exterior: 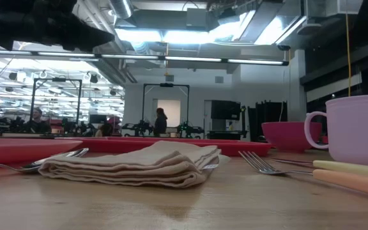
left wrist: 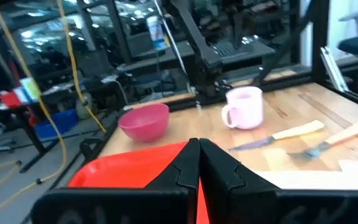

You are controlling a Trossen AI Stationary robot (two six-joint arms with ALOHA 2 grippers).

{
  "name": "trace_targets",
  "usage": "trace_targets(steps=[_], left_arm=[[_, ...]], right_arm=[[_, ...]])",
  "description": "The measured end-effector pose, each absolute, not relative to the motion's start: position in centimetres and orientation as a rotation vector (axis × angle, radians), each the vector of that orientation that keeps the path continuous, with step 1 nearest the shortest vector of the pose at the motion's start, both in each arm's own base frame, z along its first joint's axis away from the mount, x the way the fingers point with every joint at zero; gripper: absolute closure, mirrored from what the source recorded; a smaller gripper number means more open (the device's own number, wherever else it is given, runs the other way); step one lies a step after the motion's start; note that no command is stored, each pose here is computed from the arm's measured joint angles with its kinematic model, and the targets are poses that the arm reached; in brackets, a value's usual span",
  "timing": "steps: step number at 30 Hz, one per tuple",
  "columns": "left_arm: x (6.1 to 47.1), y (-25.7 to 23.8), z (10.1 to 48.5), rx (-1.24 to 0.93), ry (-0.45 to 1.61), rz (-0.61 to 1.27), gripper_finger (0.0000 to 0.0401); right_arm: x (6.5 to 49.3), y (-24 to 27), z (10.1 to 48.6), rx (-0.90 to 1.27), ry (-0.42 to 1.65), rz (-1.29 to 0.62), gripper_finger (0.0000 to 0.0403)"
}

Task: Set up tray
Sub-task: Put the purple mug on top of the orange serving tray

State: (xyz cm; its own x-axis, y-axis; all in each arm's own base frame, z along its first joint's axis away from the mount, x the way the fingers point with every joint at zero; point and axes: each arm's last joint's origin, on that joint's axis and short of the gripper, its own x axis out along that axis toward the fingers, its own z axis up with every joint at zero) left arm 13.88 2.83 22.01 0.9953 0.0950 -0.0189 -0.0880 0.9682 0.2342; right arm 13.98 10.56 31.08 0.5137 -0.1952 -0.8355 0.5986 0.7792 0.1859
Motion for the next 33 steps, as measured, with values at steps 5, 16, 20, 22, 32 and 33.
trace_targets(steps=[5,16,20,22,32,33], left_arm=[[13.9,3.0,22.3,0.236,0.003,0.14,0.0397],[13.9,3.0,22.3,0.248,0.008,0.147,0.0397],[13.9,3.0,22.3,0.249,0.009,0.159,0.0397],[13.9,3.0,22.3,0.249,0.009,0.159,0.0397],[13.9,3.0,22.3,0.249,0.008,0.158,0.0397],[13.9,3.0,22.3,0.249,0.008,0.158,0.0397]], right_arm=[[13.9,10.7,31.0,0.495,0.957,-0.486,0.0394],[13.8,10.8,30.8,0.524,1.024,-0.462,0.0394],[13.9,10.8,30.5,0.514,1.015,-0.478,0.0393],[13.9,10.6,30.0,0.513,1.013,-0.514,0.0391],[13.4,10.1,27.1,0.616,1.1,-0.652,0.0301],[13.4,10.2,27.0,0.62,1.111,-0.65,0.0292]])
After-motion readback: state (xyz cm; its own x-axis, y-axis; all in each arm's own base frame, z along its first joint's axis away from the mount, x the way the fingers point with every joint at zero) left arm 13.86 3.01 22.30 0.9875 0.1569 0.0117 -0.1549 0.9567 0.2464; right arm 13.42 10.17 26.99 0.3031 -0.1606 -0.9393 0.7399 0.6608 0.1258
